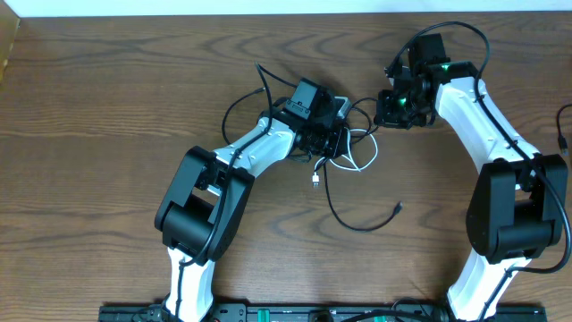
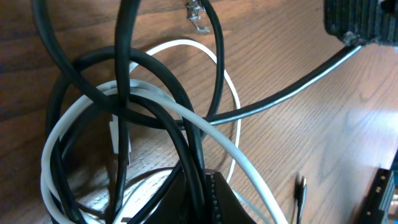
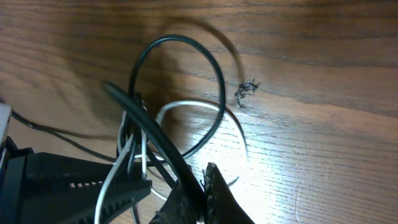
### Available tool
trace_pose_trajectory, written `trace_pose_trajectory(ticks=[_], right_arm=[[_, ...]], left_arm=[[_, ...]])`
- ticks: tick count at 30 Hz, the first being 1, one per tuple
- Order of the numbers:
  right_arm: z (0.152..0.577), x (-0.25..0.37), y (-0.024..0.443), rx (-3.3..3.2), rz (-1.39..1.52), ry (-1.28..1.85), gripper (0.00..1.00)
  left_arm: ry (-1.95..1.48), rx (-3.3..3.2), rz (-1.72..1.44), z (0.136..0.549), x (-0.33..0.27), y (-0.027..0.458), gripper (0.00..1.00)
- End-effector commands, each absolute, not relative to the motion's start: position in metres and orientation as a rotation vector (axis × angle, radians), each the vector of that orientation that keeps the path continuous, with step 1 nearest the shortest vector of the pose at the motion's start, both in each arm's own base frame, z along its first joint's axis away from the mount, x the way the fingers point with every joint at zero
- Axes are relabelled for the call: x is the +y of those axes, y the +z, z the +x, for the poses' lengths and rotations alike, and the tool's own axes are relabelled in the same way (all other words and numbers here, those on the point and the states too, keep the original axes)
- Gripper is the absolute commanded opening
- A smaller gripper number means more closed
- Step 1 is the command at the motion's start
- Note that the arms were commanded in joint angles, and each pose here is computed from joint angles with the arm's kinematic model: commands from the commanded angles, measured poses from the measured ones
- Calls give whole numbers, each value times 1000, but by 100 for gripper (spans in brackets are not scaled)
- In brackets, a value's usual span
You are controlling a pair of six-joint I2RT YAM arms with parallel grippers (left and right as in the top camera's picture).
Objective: Untangle cables
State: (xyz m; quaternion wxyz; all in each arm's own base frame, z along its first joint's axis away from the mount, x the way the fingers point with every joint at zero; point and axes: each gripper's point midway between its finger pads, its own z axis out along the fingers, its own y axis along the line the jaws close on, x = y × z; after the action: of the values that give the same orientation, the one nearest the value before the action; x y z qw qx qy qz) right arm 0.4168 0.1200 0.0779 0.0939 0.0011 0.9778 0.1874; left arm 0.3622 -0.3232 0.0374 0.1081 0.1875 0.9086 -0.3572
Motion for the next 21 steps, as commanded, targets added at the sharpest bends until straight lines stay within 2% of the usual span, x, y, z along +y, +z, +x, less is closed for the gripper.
trace_pose_trajectory(ticks=[1, 2, 6, 10, 12, 21], right_arm=[[417, 109, 71, 2916, 24, 488, 1], [417, 107, 70, 2919, 42, 471, 1], [421, 99, 68, 2915, 81, 412, 1], [425, 90, 67, 2904, 122, 390, 1], [427, 83, 67, 2898, 140, 370, 1], [430, 41, 66, 2893, 272, 334, 1]], left_arm=[[-1010, 2652, 473, 376, -312, 61, 7], [-1010, 2640, 470, 377, -310, 69, 7], [-1033, 2499, 449, 376, -290, 156, 7], [-1071, 2321, 469, 350, -269, 249, 7], [-1025, 2258, 510, 336, -254, 276, 7], [-514, 2514, 317, 330, -183, 230, 7]])
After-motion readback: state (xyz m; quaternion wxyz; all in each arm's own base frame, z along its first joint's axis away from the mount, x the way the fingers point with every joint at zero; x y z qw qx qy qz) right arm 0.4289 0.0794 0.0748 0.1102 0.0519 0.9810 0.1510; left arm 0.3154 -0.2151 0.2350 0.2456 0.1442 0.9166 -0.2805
